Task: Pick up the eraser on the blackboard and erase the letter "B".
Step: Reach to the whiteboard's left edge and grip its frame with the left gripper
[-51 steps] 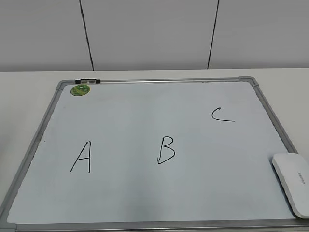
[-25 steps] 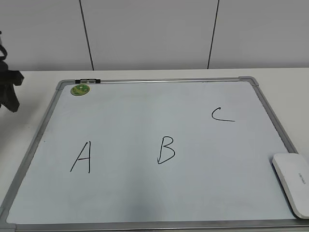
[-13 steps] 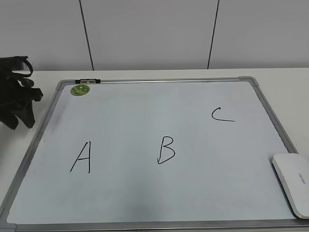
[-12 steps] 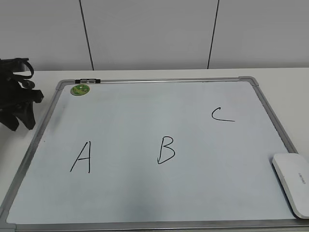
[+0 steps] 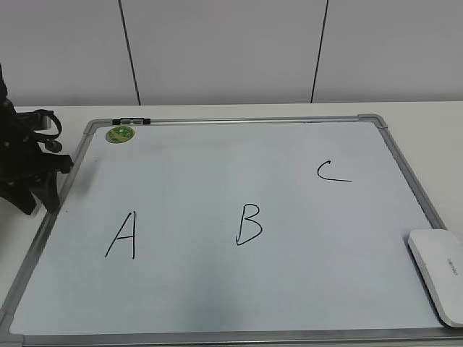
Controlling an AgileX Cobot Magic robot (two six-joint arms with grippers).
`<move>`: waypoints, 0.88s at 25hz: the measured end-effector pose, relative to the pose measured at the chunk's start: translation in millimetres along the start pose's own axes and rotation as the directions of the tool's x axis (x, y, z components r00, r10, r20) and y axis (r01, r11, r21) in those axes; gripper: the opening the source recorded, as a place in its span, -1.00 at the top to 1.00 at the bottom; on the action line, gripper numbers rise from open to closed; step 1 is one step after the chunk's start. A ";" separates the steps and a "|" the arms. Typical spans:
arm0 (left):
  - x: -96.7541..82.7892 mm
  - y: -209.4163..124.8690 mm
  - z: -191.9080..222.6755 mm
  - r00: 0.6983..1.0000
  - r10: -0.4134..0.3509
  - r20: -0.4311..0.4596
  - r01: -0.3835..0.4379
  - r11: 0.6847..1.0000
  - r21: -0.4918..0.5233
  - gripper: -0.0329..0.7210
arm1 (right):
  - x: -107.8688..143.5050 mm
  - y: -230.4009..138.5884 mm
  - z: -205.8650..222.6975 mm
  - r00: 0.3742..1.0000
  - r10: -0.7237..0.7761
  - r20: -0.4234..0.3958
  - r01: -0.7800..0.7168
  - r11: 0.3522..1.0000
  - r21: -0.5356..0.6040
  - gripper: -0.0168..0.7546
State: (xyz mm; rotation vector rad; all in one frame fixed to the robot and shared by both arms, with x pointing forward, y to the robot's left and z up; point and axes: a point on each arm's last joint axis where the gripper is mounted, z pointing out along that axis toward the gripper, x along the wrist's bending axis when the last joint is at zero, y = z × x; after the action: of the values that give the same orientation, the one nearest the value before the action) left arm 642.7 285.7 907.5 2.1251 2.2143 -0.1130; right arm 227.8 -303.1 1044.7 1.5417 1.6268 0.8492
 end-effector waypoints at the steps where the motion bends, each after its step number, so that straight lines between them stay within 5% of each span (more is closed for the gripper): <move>1: 0.1 0.3 2.0 1.000 -0.001 0.001 0.001 1.000 0.003 0.07 | 0.0 0.0 0.0 1.000 0.000 0.000 0.000 1.000 0.000 -0.20; 9: -0.4 1.4 7.4 1.000 -0.010 0.011 0.010 1.000 0.012 0.15 | 0.0 0.0 0.0 1.000 0.000 0.000 0.000 1.000 0.000 -0.20; 17: -2.9 1.9 7.1 0.999 -0.021 0.030 0.020 1.000 0.011 0.80 | -0.1 0.0 0.0 1.000 -0.001 0.001 0.001 1.000 0.000 -0.20; 22: -2.9 1.9 7.1 0.999 -0.021 0.031 0.021 1.000 0.011 0.86 | -0.5 0.0 0.0 1.000 -0.002 0.005 0.002 1.000 0.000 -0.20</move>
State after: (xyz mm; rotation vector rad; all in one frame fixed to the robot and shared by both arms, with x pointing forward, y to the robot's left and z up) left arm 644.7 282.2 900.8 2.0912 2.2241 -0.1576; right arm 227.8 -303.6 1044.7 1.5407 1.6247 0.8434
